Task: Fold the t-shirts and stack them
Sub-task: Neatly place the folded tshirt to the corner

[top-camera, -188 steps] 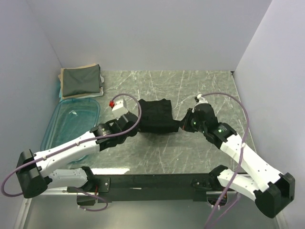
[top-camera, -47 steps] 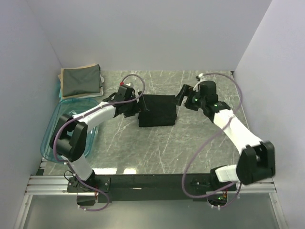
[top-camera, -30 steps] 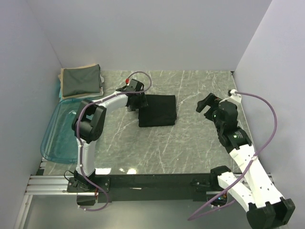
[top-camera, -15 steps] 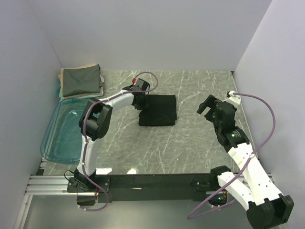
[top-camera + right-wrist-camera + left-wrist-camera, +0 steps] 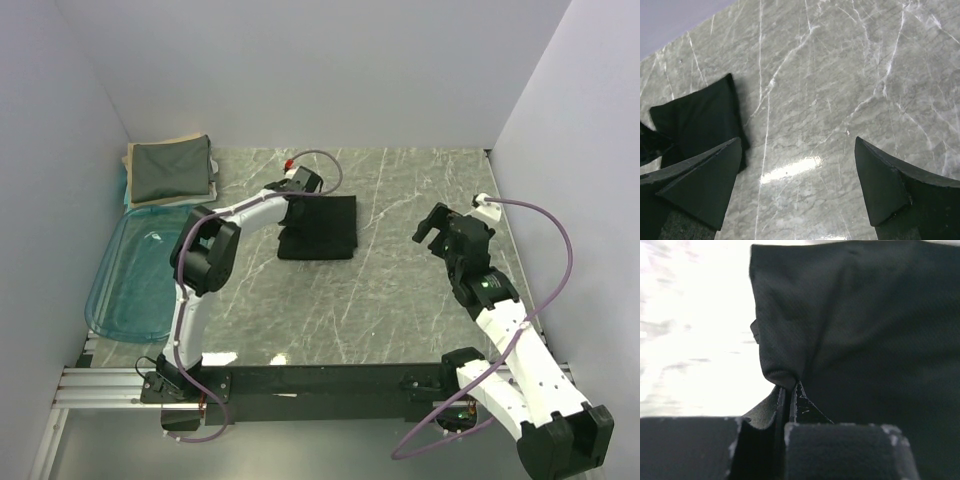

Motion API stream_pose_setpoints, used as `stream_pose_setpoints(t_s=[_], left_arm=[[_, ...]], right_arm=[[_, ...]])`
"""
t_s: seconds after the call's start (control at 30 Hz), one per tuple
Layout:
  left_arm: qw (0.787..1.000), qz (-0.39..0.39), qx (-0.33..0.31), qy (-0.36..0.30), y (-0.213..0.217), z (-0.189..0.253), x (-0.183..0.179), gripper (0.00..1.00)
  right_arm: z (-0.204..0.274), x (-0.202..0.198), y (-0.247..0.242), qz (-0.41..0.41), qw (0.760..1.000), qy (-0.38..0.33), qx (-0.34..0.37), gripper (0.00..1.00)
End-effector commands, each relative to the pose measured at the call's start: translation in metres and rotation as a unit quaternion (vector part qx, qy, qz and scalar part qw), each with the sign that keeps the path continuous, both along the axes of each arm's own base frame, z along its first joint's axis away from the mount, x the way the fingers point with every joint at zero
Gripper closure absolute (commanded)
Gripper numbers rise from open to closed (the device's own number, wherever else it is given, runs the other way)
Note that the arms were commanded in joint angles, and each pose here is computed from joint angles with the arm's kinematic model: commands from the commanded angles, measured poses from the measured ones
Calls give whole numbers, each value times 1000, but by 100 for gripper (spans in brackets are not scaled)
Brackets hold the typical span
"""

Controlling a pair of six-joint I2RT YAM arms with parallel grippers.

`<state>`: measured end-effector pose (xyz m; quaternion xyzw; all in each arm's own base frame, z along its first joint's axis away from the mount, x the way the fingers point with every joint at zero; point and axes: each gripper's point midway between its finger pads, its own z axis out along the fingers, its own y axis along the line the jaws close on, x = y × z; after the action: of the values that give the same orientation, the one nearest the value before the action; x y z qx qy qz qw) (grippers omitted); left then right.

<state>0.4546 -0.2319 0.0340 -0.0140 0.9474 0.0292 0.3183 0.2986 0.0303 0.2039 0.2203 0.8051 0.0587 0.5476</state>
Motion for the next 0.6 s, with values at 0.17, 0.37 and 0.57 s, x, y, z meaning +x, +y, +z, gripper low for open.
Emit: stream_pose_setpoints(t_s=[0.17, 0.37, 0.57], left_arm=[[966, 29, 208, -151, 82, 98, 31, 99], [947, 51, 270, -170, 141, 133, 59, 99], [930, 33, 308, -197, 184, 172, 79, 99]], right_arm=[[3, 12, 3, 6, 1000, -15, -3, 1], [-3, 15, 6, 15, 1000, -3, -6, 2], [-4, 16, 4, 12, 1000, -3, -10, 2]])
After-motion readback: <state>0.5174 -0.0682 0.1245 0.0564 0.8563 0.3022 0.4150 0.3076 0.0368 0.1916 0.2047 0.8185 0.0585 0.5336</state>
